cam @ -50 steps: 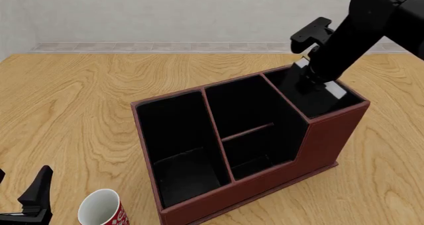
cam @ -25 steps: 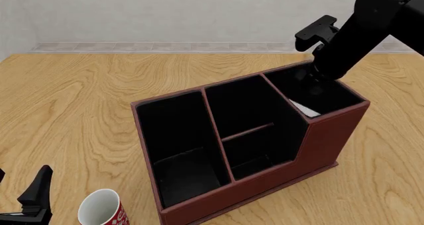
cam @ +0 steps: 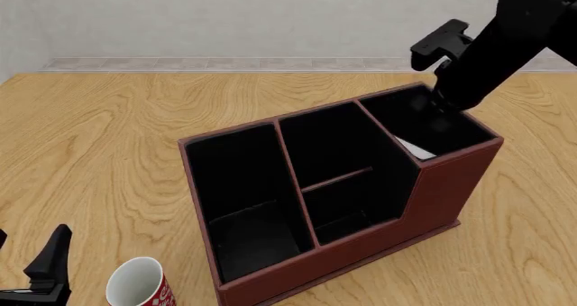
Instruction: Pick up the book and place it in the right compartment of the caddy.
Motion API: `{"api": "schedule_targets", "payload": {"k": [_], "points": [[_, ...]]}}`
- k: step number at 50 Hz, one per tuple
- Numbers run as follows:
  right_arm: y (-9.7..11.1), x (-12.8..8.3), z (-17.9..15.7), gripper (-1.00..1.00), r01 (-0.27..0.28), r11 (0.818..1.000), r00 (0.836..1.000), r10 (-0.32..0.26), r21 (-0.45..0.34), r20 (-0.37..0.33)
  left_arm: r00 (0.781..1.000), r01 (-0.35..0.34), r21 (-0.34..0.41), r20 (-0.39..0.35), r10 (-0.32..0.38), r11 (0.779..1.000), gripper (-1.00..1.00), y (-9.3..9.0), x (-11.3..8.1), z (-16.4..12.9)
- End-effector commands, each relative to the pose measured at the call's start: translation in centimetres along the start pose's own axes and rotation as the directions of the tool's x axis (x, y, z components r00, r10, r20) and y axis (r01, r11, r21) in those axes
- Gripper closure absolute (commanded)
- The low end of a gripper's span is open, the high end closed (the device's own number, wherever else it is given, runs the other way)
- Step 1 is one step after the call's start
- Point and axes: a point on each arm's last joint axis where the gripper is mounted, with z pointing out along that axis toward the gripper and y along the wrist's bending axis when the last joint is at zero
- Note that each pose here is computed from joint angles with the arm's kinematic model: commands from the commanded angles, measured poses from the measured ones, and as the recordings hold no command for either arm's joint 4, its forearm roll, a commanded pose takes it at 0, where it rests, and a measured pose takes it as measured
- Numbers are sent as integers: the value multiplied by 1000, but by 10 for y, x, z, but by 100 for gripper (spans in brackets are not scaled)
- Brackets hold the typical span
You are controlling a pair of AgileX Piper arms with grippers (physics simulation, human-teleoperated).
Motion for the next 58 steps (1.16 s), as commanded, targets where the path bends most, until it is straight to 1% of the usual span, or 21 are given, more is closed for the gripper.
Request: {"api": "schedule_targets", "payload": {"k": [1, 5, 9, 11, 14, 19, 21, 26, 32, 38, 42, 45, 47, 49, 51, 52, 53, 54, 55, 57, 58], "points": [[4, 16, -14, -100, 71, 997, 997, -71, 12, 8, 1000, 1, 4, 4, -1, 1000, -100, 0, -2, 0], [9, 27, -22, -100, 129, 991, 991, -130, 18, 12, 1000, 2, 6, 11, -2, 1000, -100, 0, -5, -1], [16, 34, -32, -100, 161, 987, 986, -162, 27, 29, 1000, 1, 7, 12, -1, 1000, -100, 0, -5, -1], [17, 35, -34, -100, 166, 986, 985, -166, 29, 33, 1000, 3, 8, 13, -3, 1000, -100, 0, -6, -1], [19, 45, -41, -100, 186, 982, 982, -188, 39, 36, 1000, 2, 7, 16, -2, 1000, -100, 0, -8, -1], [30, 49, -60, -100, 222, 973, 970, -228, 67, 85, 1000, 2, 7, 21, -2, 1000, -100, 0, -11, -2], [32, 50, -62, -100, 223, 973, 970, -228, 67, 89, 1000, 3, 7, 23, -3, 1000, -100, 0, -12, -2], [41, 57, -77, -100, 247, 965, 958, -257, 90, 127, 1000, -9, 11, 29, 8, 1000, -100, 0, -18, -3], [46, 67, -95, -100, 256, 959, 947, -275, 125, 166, 999, -13, 3, 35, 13, 1000, -100, 1, -24, -5], [53, 76, -104, -100, 266, 954, 938, -290, 139, 191, 999, -13, 3, 41, 13, 1000, -100, 1, -28, -6], [62, 77, -122, -100, 276, 948, 918, -309, 160, 249, 999, -12, 3, 46, 12, 1000, -100, 1, -30, -6], [67, 83, -133, -100, 285, 942, 903, -326, 178, 279, 999, -12, 5, 49, 12, 1000, -100, 1, -32, -7], [76, 86, -145, -100, 287, 941, 885, -332, 181, 326, 999, -13, 6, 52, 12, 1000, -100, 1, -32, -7], [82, 93, -153, -100, 296, 936, 868, -347, 191, 355, 999, -18, 5, 50, 18, 1000, -100, 1, -32, -7], [86, 100, -159, -100, 286, 935, 848, -349, 211, 399, 999, -17, 6, 50, 16, 1000, -100, 1, -32, -7], [86, 100, -159, -100, 286, 935, 848, -349, 211, 399, 999, -17, 6, 50, 16, 1000, -100, 1, -32, -7], [88, 103, -158, -100, 281, 935, 842, -348, 216, 412, 999, -20, 7, 51, 19, 1000, -100, 1, -33, -7], [93, 109, -153, -100, 294, 932, 835, -358, 212, 417, 998, -20, 9, 52, 19, 1000, -100, 1, -34, -8], [96, 113, -153, -100, 288, 934, 825, -354, 211, 440, 998, -19, 11, 54, 19, 1000, -100, 1, -35, -8], [100, 122, -152, -100, 295, 923, 794, -380, 246, 474, 998, -22, 12, 55, 22, 1000, -100, 1, -36, -8], [102, 125, -152, -100, 284, 928, 786, -370, 242, 496, 998, -24, 12, 56, 23, 1000, -100, 1, -37, -8]]}}
